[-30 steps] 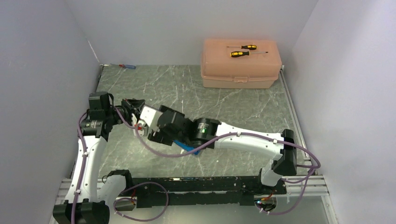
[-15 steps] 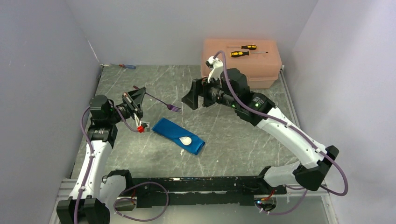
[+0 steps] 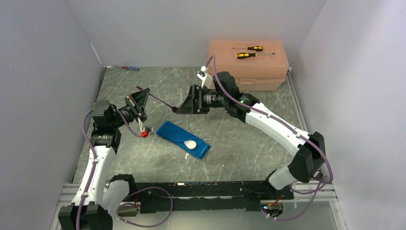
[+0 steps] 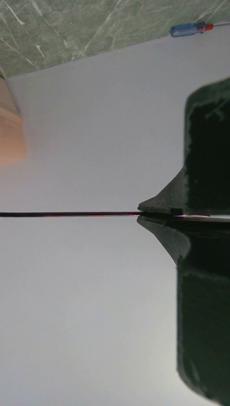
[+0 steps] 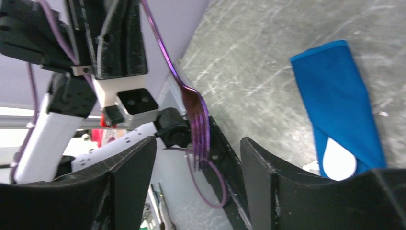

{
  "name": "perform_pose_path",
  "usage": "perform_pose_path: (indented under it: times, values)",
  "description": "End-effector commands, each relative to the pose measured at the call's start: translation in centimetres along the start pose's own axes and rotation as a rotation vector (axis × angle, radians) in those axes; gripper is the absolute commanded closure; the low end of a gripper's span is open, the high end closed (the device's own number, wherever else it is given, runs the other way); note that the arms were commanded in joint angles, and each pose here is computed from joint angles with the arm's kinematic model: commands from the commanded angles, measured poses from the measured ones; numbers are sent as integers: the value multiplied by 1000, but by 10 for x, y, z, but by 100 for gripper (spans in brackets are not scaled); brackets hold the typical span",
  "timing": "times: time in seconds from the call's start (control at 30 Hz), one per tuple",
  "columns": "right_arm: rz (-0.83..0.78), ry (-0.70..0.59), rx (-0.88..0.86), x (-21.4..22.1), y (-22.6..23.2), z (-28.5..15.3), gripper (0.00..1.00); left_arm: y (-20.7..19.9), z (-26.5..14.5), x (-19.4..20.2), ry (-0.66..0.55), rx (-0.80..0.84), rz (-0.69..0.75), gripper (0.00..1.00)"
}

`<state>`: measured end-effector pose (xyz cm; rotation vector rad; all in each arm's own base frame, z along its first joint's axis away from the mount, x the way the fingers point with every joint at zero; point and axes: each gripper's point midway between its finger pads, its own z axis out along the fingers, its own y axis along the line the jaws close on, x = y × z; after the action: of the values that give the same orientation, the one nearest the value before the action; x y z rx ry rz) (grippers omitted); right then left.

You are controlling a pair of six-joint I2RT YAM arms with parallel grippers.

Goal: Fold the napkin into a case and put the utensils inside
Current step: Pass from the left arm to the right, then insert the fork into the folded napkin.

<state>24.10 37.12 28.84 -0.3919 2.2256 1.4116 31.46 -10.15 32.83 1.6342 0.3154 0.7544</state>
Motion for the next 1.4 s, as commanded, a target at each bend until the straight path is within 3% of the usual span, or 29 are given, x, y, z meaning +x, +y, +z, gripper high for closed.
perform_pose_path:
  times: [0.0,0.2,0.3,0.43,0.5,0.6,0.67,0.83,0.93,1.03,1.17,1.37]
  values:
    - [19,-16,-179,-12,36,1,37,14,-2,-2,-2,-39,62,97]
    - [47,-20,-213,-13,33,12,69,12,-2,-5,-8,-39,50,97]
    - [72,2,-219,-10,31,16,75,12,-2,-4,-3,-40,53,97]
    - [80,-11,-242,-14,33,17,100,4,-2,-4,1,-11,30,94]
    - [91,-25,-230,-15,29,12,100,-9,-3,-5,5,47,-42,62]
    - [112,-54,-185,-13,12,0,100,-47,-10,-14,14,224,-322,21]
    - [123,-41,-125,-1,-6,-9,100,-76,-16,-22,54,344,-547,14]
    - [118,31,97,52,-63,-35,100,-145,-36,-52,223,675,-1260,15]
    - [111,77,220,86,-88,-59,100,-161,-35,-61,326,815,-1609,20]
    - [126,122,300,116,-106,-78,100,-171,-19,-61,408,848,-1880,27]
    - [172,167,351,146,-122,-90,100,-183,4,-55,460,815,-2077,35]
    - [233,191,370,169,-138,-90,100,-218,10,-59,532,860,-2155,49]
